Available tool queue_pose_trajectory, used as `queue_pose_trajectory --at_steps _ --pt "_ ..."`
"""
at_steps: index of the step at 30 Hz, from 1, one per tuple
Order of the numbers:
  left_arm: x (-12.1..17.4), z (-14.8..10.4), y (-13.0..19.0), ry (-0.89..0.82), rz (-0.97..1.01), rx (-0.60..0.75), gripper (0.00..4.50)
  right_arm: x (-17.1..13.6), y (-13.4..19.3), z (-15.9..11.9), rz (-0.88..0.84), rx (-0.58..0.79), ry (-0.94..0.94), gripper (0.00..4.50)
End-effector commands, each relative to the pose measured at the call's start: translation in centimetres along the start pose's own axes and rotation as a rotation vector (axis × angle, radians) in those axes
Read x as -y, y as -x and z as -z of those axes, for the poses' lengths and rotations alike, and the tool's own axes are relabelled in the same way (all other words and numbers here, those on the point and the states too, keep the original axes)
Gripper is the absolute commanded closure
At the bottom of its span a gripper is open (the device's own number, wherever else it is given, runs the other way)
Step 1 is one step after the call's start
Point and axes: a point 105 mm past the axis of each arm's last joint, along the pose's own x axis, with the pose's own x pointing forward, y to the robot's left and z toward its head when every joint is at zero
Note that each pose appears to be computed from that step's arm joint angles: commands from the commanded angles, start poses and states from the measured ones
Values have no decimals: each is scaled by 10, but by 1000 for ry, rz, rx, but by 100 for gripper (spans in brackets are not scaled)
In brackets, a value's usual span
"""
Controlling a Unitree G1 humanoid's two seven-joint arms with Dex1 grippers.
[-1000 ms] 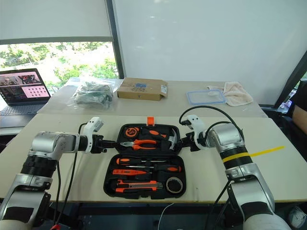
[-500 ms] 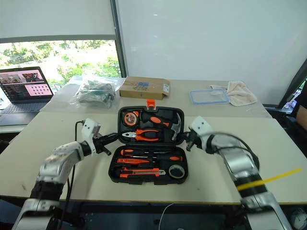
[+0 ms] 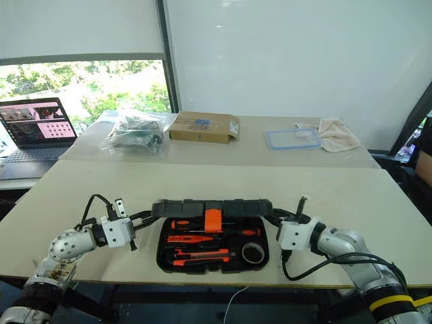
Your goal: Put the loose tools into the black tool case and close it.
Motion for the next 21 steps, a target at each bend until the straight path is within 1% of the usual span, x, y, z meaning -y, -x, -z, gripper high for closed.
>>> queue_pose_trajectory --at_steps 1,3,4,7,8,9,10,11,12,13,14,16,19,20,21 --pt "11 15 10 72 66 -43 305 8 6 5 21 -10 11 234" --pt "7 18 13 87 65 -53 250 9 7 5 18 -6 2 175" --pt "5 20 14 103 64 -61 205 10 8 5 17 -6 -1 134" --pt "-5 29 20 174 26 -96 102 16 14 7 34 -10 -48 31" --pt "-8 31 21 200 11 -103 102 18 16 7 36 -11 -67 5" --pt "-16 34 22 250 -30 -110 102 15 20 7 8 -8 -125 5" --pt "-23 37 23 312 -67 -118 102 13 24 2 -11 15 -187 40" --pt "-28 39 23 357 -80 -119 102 7 30 -4 -55 35 -295 60" --pt "-34 40 22 397 -103 -122 129 4 35 -12 -86 65 -360 93" --pt "-39 42 22 431 -121 -128 158 2 39 -19 -103 86 -385 129" --pt "-43 42 20 468 -125 -121 176 -3 42 -26 -145 98 -430 163" --pt "-51 40 15 514 -129 -112 253 -12 48 -41 -216 120 -495 233" --pt "-55 39 -1 553 -79 -129 364 -35 55 -66 -350 133 -568 333" --pt "-55 37 -9 559 -60 -124 409 -46 57 -73 -402 129 -596 370" --pt "-55 35 -17 560 -46 -121 440 -55 58 -79 -445 127 -611 404"
